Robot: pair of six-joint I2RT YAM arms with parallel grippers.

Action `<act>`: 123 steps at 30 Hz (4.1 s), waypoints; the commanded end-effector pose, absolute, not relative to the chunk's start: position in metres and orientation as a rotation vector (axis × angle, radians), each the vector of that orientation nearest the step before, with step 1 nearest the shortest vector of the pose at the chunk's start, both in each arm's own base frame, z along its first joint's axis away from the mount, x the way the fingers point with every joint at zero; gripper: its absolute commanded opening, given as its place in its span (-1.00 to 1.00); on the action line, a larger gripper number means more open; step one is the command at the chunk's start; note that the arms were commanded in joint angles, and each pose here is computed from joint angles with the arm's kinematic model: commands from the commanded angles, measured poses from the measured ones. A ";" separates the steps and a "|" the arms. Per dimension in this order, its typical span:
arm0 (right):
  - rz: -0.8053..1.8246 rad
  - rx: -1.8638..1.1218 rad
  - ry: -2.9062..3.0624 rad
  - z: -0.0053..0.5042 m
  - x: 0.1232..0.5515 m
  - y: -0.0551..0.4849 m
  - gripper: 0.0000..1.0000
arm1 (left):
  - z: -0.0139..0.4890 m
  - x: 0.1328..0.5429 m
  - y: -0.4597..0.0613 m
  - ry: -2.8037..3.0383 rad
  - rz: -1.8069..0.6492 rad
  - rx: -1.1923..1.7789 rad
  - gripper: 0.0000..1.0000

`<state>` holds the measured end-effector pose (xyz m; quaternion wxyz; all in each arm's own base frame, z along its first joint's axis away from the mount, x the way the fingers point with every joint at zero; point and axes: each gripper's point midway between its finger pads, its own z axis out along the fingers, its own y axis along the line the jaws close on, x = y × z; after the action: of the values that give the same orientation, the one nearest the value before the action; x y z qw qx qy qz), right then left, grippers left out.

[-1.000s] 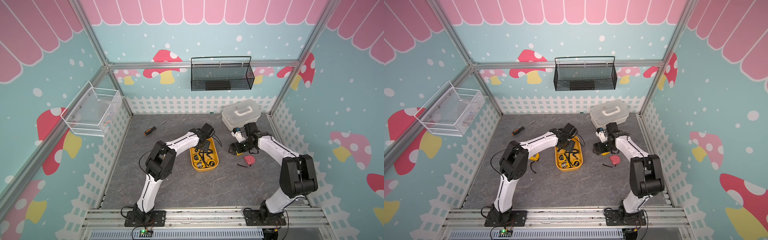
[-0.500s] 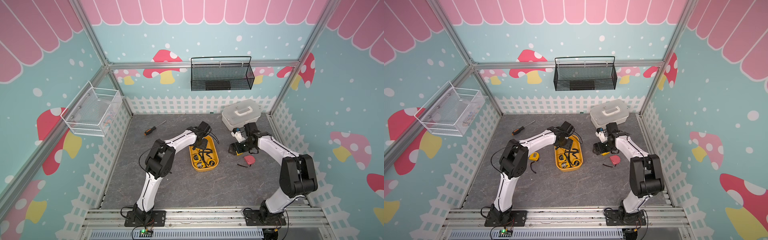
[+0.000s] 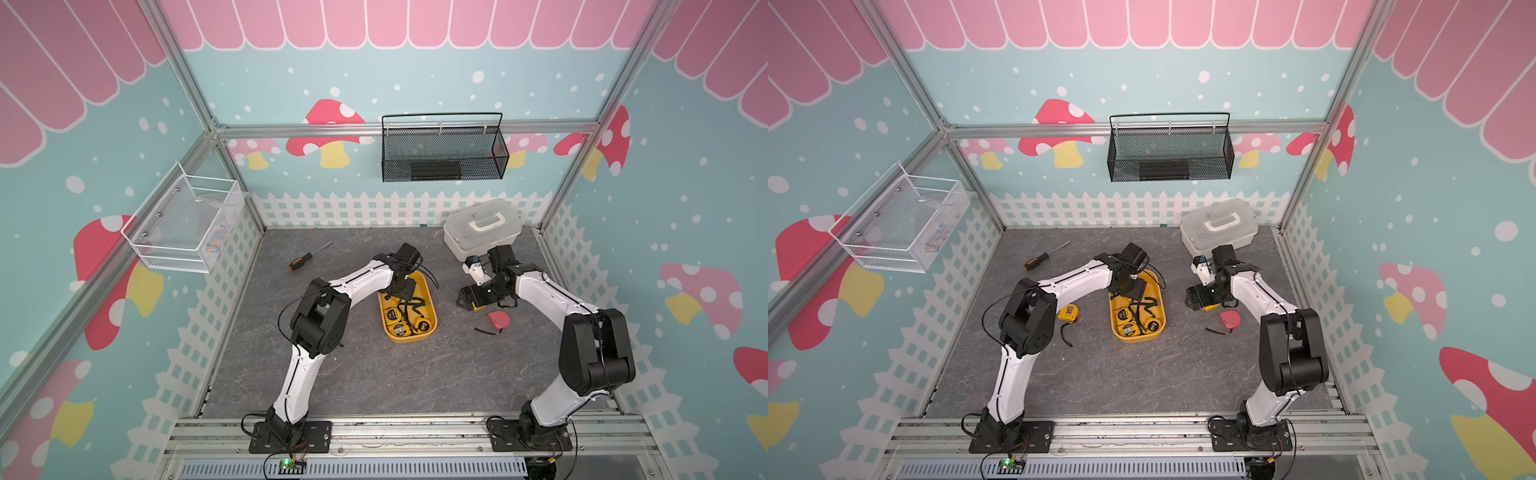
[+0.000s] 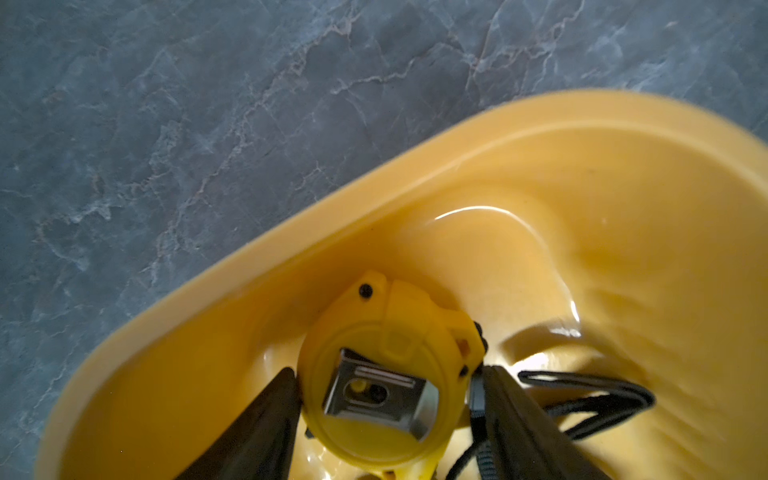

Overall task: Take the tape measure out of the storage box
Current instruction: Pick up the tape measure from the storage box, then place the tape measure at the center of the board.

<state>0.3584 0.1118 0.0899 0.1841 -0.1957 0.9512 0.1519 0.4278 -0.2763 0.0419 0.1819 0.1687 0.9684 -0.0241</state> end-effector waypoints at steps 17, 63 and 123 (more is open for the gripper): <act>0.453 -0.568 2.713 0.082 0.351 0.115 0.76 | 0.022 0.418 -0.277 2.787 -0.043 0.530 0.21; 0.484 -0.573 2.727 0.076 0.351 0.121 0.76 | 0.222 0.427 -0.137 2.456 -0.022 0.168 0.17; 0.473 -0.601 2.759 0.068 0.348 0.125 0.76 | 0.011 0.382 0.002 2.843 0.038 -0.285 0.19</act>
<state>0.3517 0.1227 0.0735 0.1555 -0.2052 0.9525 0.1626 0.3869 0.0018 0.0254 0.1579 -0.0912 0.9830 0.0195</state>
